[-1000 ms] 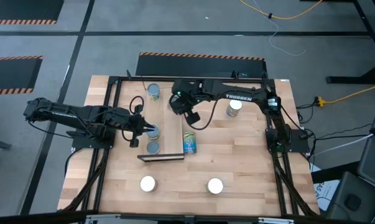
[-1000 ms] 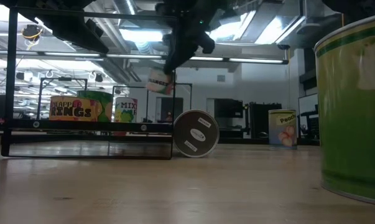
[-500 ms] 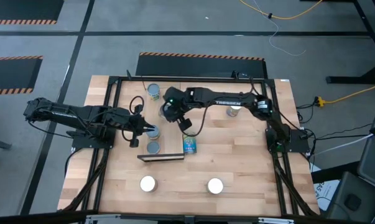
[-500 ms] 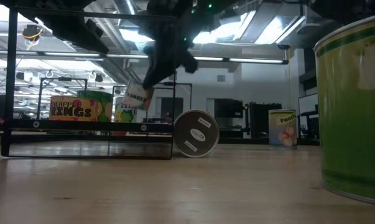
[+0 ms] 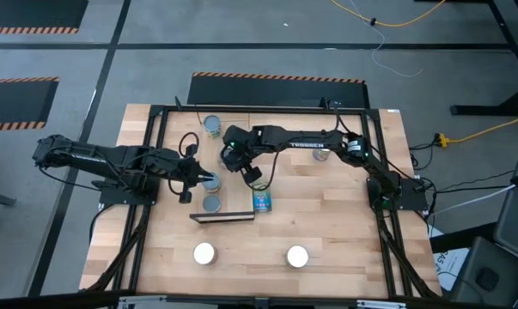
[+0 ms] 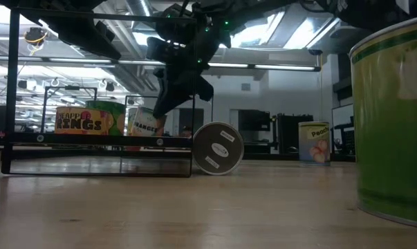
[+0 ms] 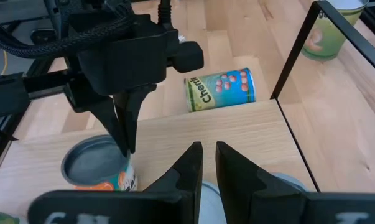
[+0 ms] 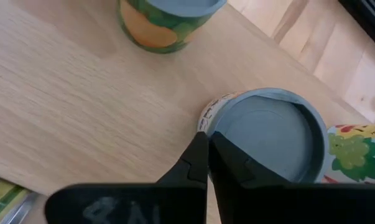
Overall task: Pick and place cans onto a shelf
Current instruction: Put the small canned oranges on the shelf
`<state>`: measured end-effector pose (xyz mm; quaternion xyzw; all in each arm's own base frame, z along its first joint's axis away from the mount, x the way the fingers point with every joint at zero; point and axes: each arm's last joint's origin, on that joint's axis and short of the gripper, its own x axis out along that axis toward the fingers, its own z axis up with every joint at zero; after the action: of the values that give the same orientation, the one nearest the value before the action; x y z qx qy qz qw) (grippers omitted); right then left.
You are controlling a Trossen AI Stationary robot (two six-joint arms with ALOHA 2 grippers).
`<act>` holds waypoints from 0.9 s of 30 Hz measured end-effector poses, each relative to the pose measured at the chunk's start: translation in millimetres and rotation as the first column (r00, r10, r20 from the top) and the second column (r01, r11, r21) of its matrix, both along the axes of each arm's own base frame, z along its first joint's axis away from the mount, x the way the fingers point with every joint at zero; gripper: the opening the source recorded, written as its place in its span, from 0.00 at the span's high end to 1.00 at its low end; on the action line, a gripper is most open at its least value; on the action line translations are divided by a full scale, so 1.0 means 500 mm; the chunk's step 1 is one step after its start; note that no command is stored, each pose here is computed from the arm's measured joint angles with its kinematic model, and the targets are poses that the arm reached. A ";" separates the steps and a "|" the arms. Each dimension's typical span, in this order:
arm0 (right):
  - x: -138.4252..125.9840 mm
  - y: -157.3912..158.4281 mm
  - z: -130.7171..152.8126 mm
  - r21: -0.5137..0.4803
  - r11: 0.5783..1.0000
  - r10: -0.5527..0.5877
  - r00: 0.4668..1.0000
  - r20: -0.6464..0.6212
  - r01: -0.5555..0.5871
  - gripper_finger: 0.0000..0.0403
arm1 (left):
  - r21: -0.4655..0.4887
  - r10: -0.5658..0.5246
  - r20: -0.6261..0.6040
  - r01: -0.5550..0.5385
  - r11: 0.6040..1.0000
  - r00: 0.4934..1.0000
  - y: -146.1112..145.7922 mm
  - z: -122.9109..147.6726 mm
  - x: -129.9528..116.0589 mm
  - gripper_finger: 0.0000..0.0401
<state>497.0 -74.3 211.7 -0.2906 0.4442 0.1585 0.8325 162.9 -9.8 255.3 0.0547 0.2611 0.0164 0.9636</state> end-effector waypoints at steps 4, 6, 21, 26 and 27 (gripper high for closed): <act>0.000 0.000 -0.001 0.000 1.000 0.000 1.000 0.001 0.000 0.97 | 0.000 0.000 0.000 0.000 1.000 1.000 0.000 0.000 0.000 0.90; 0.000 0.000 -0.001 0.000 1.000 0.000 1.000 0.001 0.000 0.97 | 0.000 0.000 0.000 0.000 1.000 1.000 0.000 0.000 0.000 0.90; 0.001 0.000 -0.002 0.000 1.000 -0.001 1.000 0.003 0.001 0.94 | -0.001 0.000 0.000 0.000 1.000 1.000 0.000 0.000 0.000 0.90; 0.001 -0.001 -0.013 0.001 1.000 -0.003 1.000 -0.018 0.003 0.83 | -0.001 0.000 0.000 0.000 1.000 1.000 0.000 0.000 0.000 0.90; 0.001 -0.001 -0.014 0.001 1.000 -0.003 1.000 -0.019 0.003 0.81 | -0.001 0.000 0.000 0.000 1.000 1.000 0.000 0.000 0.000 0.90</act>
<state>497.5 -74.6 204.6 -0.2878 0.4524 0.1602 0.8288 163.0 -9.8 255.3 0.0543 0.2610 0.0163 0.9637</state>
